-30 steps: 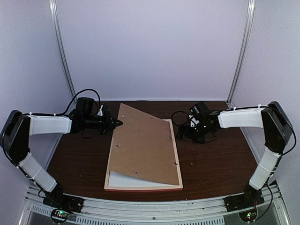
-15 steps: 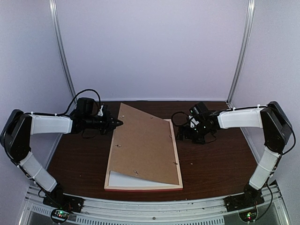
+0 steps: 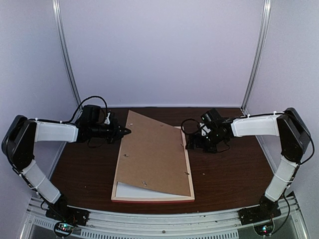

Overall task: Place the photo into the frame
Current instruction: Place the backboard on the frame body.

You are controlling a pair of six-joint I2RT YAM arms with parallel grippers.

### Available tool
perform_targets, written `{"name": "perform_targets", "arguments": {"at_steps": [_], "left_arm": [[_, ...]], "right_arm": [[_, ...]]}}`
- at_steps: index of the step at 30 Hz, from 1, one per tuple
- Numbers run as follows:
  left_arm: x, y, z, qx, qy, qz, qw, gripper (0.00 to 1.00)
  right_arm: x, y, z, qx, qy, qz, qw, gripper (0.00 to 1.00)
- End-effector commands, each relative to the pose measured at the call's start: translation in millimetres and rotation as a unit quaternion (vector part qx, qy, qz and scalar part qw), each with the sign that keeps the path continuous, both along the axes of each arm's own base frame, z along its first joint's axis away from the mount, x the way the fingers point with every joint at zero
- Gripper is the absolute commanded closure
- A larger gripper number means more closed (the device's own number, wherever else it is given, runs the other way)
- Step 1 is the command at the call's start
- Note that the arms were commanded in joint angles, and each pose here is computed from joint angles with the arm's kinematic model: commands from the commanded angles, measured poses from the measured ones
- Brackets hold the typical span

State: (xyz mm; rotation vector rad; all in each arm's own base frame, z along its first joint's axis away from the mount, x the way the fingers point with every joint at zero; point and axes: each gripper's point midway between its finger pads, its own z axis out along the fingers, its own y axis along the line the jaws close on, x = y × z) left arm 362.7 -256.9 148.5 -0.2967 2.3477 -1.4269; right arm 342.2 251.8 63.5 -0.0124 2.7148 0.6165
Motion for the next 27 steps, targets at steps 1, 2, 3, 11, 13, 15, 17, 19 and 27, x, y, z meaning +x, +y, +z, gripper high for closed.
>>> {"name": "perform_targets", "arguments": {"at_steps": [1,2,3,11,13,15,17,19,27], "left_arm": [[4.5,0.3,-5.2,0.002,-0.018,-0.001,1.0,1.0],[3.7,0.1,-7.1,0.003,-0.015,-0.003,1.0,1.0],[3.2,0.3,-8.7,0.005,-0.013,-0.004,1.0,1.0],[-1.5,2.4,-22.9,0.02,0.001,-0.006,1.0,0.93],[-2.5,3.2,-26.0,0.024,0.004,-0.006,1.0,0.9],[-3.8,4.0,-29.4,0.028,0.007,-0.007,1.0,0.87],[-4.3,4.8,-32.4,0.032,0.009,-0.007,0.999,0.85],[-5.0,5.2,-36.1,0.035,0.013,-0.008,0.999,0.83],[-5.8,5.9,-45.9,0.041,0.021,-0.008,0.999,0.79]], "right_arm": [[0.8,12.5,8.3,0.015,-0.016,0.026,0.999,0.0],[1.5,15.4,9.5,0.019,-0.017,0.031,0.999,0.0],[1.6,19.0,11.0,0.024,-0.017,0.037,0.999,0.01],[-11.4,42.2,12.5,0.029,-0.012,0.078,0.996,0.04],[-16.9,46.8,12.4,0.03,-0.01,0.087,0.996,0.05],[-23.3,51.2,12.9,0.028,-0.008,0.096,0.995,0.06],[-30.1,55.1,12.5,0.027,-0.004,0.106,0.994,0.07],[-37.7,59.6,12.5,0.027,-0.001,0.114,0.993,0.08],[-65.3,76.4,10.4,0.024,0.014,0.146,0.989,0.1]]}}
